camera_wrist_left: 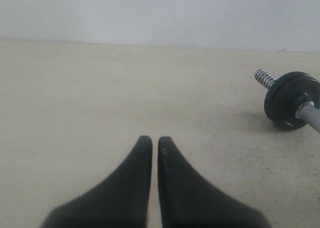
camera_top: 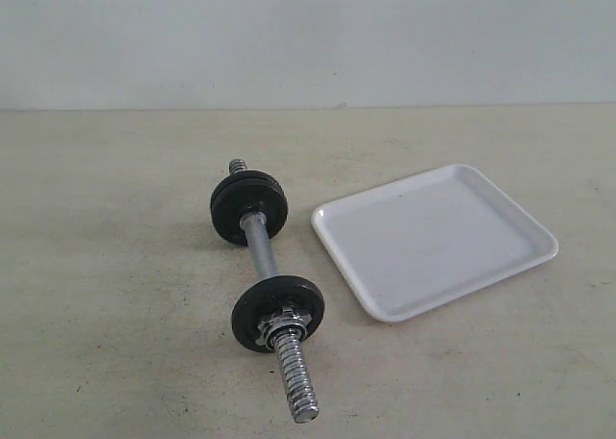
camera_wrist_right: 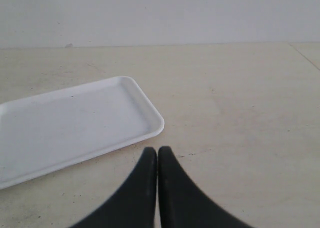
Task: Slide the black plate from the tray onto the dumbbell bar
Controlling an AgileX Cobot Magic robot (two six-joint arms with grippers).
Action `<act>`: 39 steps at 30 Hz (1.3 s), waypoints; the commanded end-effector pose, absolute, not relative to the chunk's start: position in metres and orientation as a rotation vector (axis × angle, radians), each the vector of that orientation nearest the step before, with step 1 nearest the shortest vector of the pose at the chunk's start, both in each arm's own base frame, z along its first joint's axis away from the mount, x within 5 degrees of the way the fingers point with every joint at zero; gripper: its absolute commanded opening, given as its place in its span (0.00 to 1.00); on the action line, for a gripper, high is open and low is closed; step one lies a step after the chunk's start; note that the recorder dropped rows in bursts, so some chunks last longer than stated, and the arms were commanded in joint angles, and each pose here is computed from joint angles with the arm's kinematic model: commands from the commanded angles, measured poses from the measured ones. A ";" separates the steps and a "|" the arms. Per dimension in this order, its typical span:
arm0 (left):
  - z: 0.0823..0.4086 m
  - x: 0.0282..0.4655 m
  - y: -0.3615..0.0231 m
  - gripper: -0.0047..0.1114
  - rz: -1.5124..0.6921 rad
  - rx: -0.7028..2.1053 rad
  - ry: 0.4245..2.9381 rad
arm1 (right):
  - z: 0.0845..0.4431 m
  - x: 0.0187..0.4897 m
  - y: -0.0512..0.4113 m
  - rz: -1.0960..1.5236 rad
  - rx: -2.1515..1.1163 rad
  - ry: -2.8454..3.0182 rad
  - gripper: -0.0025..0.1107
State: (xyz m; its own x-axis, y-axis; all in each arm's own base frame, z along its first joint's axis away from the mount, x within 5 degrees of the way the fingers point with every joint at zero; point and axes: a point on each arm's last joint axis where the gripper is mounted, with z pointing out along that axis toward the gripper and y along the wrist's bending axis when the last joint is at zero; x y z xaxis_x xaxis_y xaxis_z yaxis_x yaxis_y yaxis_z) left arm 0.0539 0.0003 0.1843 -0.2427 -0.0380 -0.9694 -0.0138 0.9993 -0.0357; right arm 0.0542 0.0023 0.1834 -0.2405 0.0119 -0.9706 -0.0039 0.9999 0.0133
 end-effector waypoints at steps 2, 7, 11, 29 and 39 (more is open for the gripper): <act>0.183 0.054 0.000 0.08 -0.040 -0.045 1.813 | 0.185 0.054 0.002 0.013 0.009 1.800 0.02; 0.183 0.054 0.000 0.08 -0.040 -0.045 1.813 | 0.185 0.054 0.002 0.013 0.009 1.800 0.02; 0.183 0.054 0.000 0.08 -0.040 -0.045 1.813 | 0.185 0.054 0.002 0.013 0.009 1.800 0.02; 0.183 0.054 0.000 0.08 -0.040 -0.045 1.813 | 0.186 0.054 0.002 0.011 0.011 1.782 0.02; 0.183 0.054 0.000 0.08 -0.040 -0.045 1.813 | 0.186 0.054 0.002 0.011 0.011 1.782 0.02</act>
State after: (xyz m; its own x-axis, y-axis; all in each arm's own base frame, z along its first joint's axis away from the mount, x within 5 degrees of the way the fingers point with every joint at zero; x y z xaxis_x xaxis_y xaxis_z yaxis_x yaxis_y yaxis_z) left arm 0.0539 0.0003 0.1843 -0.2427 -0.0397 -0.9693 -0.0142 0.9992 -0.0374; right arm 0.0545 0.0021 0.1846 -0.2275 0.0151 -0.9737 -0.0010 0.9999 0.0158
